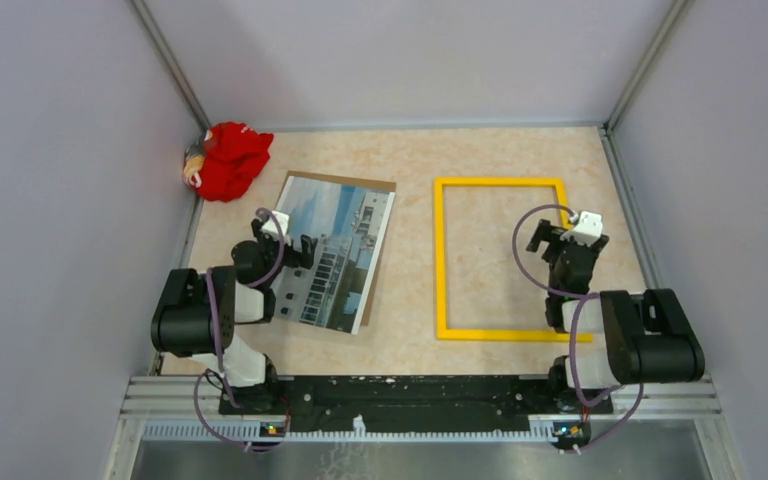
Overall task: Put the photo into the frame
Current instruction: Turn over the photo frame at the center of the board.
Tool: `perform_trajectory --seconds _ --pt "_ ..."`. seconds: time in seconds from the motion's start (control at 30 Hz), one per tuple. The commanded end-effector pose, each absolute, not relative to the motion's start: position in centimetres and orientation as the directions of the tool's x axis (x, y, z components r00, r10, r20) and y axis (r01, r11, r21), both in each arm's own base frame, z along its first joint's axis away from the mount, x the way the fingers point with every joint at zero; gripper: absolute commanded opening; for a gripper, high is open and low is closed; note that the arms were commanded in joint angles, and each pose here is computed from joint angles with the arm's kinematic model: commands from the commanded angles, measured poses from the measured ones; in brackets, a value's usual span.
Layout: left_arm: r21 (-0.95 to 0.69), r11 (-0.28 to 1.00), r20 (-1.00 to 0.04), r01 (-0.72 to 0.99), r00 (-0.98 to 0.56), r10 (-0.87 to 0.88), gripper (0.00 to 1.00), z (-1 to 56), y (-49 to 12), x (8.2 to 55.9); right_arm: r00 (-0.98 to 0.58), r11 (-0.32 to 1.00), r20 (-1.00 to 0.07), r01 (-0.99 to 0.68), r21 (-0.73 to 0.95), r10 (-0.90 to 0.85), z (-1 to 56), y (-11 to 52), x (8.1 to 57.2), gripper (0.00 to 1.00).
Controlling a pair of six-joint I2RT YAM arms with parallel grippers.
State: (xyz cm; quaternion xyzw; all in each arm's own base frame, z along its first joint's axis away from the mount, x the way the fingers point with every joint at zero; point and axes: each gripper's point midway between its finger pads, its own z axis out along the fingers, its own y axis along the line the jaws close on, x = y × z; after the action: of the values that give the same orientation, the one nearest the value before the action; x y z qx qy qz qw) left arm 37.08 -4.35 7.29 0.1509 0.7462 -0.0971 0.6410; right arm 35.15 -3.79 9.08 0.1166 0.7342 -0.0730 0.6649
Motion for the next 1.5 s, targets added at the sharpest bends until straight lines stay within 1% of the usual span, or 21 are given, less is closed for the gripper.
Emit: perform_trajectory --seconds 0.0,0.03,0.07,0.1,0.13,0.17,0.23,0.3,0.4,0.47,0.57,0.6,0.67,0.73,0.87,0.93,1.1,1.2,1.4,1.47 --pt "0.034 0.947 -0.992 0.319 -0.104 0.071 0.99 10.7 -3.8 39.5 -0.105 0.925 -0.986 0.371 0.084 0.131 12.2 -4.6 35.9 0.99" --pt "0.000 0.947 -0.975 0.322 -0.209 0.071 0.99 9.7 -3.7 39.7 -0.097 0.893 -0.978 0.434 0.124 0.183 13.3 -5.3 36.0 0.99" --pt "0.006 0.943 -0.969 0.334 -0.229 0.087 0.99 10.6 -3.7 40.8 -0.107 0.881 -0.971 0.451 0.143 0.212 13.8 -5.4 35.9 0.99" --pt "-0.012 0.936 -0.945 0.352 -0.311 0.105 0.99 9.8 -3.8 40.9 -0.108 0.884 -0.966 0.436 0.166 0.235 14.5 -5.0 35.9 0.99" --pt "-0.017 0.932 -0.931 0.362 -0.345 0.117 0.99 9.9 -3.8 41.3 -0.090 0.890 -0.960 0.407 0.207 0.265 15.2 -4.3 36.0 0.99" --pt "-0.025 0.928 -0.920 0.372 -0.371 0.123 0.99 10.0 -3.8 41.6 -0.045 0.880 -0.944 0.380 0.286 0.326 16.1 -3.6 36.3 0.99" --pt "-0.040 0.921 -0.906 0.387 -0.404 0.130 0.99 10.5 -4.0 42.0 0.042 0.791 -0.850 0.344 0.506 0.525 17.7 -2.4 36.5 0.99" --pt "-0.070 0.916 -0.891 0.395 -0.438 0.121 0.99 11.1 -4.2 42.0 -0.004 0.721 -0.763 0.330 0.609 0.646 18.4 -1.4 36.3 0.99" --pt "-0.122 0.913 -0.867 0.390 -0.489 0.093 0.99 11.9 -4.5 42.1 -0.089 0.727 -0.732 0.240 0.643 0.676 18.8 1.0 36.7 0.99" --pt "-0.153 0.908 -0.849 0.391 -0.523 0.082 0.99 12.3 -4.8 42.2 -0.229 0.760 -0.725 0.223 0.611 0.650 17.2 3.0 37.4 0.99" --pt "-0.208 0.886 -0.815 0.415 -0.574 0.078 0.99 13.0 -5.5 42.1 -0.475 0.878 -0.740 0.295 0.376 0.477 14.1 6.4 37.7 0.99" --pt "-0.225 0.876 -0.802 0.427 -0.592 0.082 0.99 13.2 -5.8 42.0 -0.530 0.900 -0.729 0.299 0.317 0.433 13.5 7.4 37.8 0.99" --pt "-0.254 0.869 -0.774 0.424 -0.628 0.080 0.99 13.3 -6.0 41.8 -0.602 0.929 -0.708 0.258 0.264 0.369 12.4 9.8 37.7 0.99" --pt "-0.272 0.868 -0.747 0.416 -0.660 0.082 0.99 13.1 -5.9 41.7 -0.635 0.949 -0.706 0.185 0.254 0.313 11.9 12.5 37.4 0.99" --pt "-0.275 0.870 -0.728 0.410 -0.680 0.090 0.99 13.2 -5.8 41.8 -0.665 0.969 -0.716 0.047 0.243 0.212 11.5 17.8 36.7 0.99" --pt "-0.282 0.869 -0.717 0.407 -0.691 0.091 0.99 13.1 -5.7 41.7 -0.693 0.980 -0.703 0.021 0.199 0.158 10.6 19.6 36.3 0.99" --pt "-0.306 0.858 -0.697 0.413 -0.711 0.094 0.99 13.0 -6.0 41.1 -0.748 1.000 -0.664 -0.022 0.017 -0.005 6.9 22.9 34.9 0.99" --pt "-0.326 0.846 -0.683 0.421 -0.724 0.097 0.99 13.0 -6.4 40.5 -0.762 0.998 -0.646 -0.005 -0.056 -0.040 5.3 23.5 34.3 0.98" --pt "-0.339 0.833 -0.673 0.437 -0.731 0.109 0.99 13.2 -6.7 39.6 -0.782 0.998 -0.622 0.002 -0.063 -0.038 3.6 24.0 33.1 0.89" --pt "-0.343 0.829 -0.675 0.442 -0.730 0.110 0.99 13.4 -6.9 39.4 -0.788 0.998 -0.614 -0.007 -0.059 -0.042 3.2 24.2 32.8 0.81"
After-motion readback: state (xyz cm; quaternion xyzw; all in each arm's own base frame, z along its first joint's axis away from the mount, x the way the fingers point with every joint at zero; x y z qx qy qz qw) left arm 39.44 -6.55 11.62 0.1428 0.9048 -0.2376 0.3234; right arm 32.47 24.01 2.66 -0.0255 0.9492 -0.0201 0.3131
